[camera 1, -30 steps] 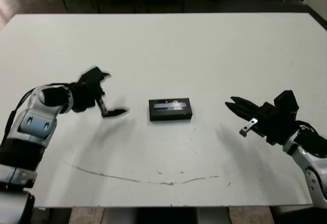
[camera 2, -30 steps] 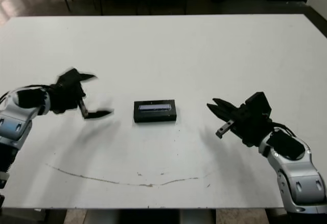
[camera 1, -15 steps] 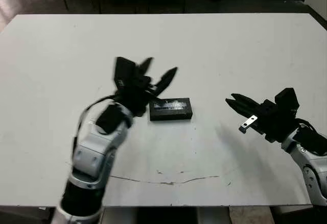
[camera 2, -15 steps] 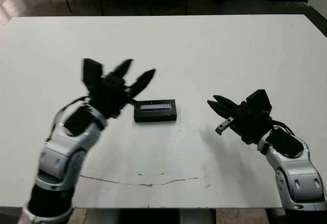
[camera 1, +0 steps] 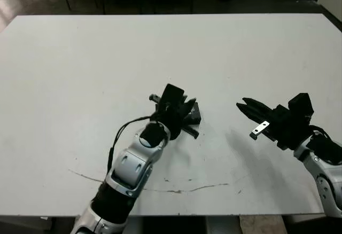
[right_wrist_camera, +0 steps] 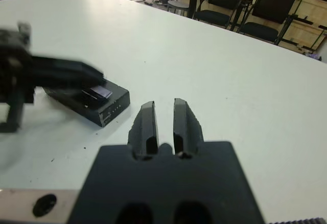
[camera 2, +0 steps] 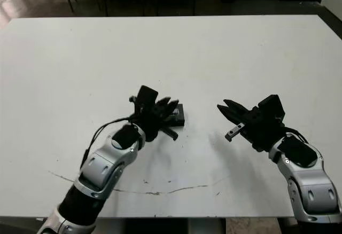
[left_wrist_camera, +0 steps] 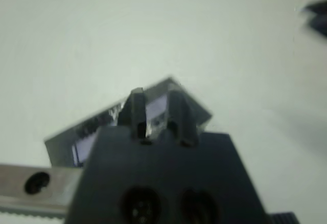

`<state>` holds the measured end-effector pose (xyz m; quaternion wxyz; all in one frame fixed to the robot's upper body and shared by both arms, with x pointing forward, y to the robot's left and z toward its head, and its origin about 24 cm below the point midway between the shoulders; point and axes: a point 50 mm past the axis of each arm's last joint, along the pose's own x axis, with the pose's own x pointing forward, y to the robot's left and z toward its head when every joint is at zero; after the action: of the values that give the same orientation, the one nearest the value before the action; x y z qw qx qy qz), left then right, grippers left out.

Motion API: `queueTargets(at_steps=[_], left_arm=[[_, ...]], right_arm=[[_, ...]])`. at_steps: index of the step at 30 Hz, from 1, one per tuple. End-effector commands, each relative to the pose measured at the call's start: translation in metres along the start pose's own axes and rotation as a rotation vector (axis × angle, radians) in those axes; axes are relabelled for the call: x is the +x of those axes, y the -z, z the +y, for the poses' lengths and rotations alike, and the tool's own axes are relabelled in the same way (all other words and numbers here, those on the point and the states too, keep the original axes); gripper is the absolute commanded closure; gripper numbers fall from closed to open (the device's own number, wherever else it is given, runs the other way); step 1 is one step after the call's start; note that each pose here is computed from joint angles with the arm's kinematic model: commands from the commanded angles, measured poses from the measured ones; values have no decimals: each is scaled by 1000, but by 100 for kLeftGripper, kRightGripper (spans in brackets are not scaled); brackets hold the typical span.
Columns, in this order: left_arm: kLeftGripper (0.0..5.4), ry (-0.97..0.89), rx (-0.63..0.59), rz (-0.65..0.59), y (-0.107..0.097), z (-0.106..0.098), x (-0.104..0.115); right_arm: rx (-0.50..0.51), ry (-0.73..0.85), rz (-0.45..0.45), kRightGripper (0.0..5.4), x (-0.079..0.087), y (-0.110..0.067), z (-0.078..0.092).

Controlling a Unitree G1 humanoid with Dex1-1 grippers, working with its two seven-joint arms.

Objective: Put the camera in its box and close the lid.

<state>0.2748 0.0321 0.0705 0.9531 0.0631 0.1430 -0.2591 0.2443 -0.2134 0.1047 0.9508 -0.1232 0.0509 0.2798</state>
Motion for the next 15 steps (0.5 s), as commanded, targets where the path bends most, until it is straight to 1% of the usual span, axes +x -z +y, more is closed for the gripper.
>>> queueTargets(at_steps=[1,5,9,12,15], left_arm=[[537,-34,-24,127,25,8,2],[537,-13,-62,182,35,7,-3],[537,24,-83,220,40,2,-7],[537,35,-97,224,39,0,-11],[537,25,-120,190,31,4,-18]], right_arm=[[19,6,26,540,-2,6,2],[24,-1,20,540,-1,7,1],[20,-17,10,540,2,6,0],[28,-19,6,540,3,6,0],[28,-13,5,540,3,5,-1]])
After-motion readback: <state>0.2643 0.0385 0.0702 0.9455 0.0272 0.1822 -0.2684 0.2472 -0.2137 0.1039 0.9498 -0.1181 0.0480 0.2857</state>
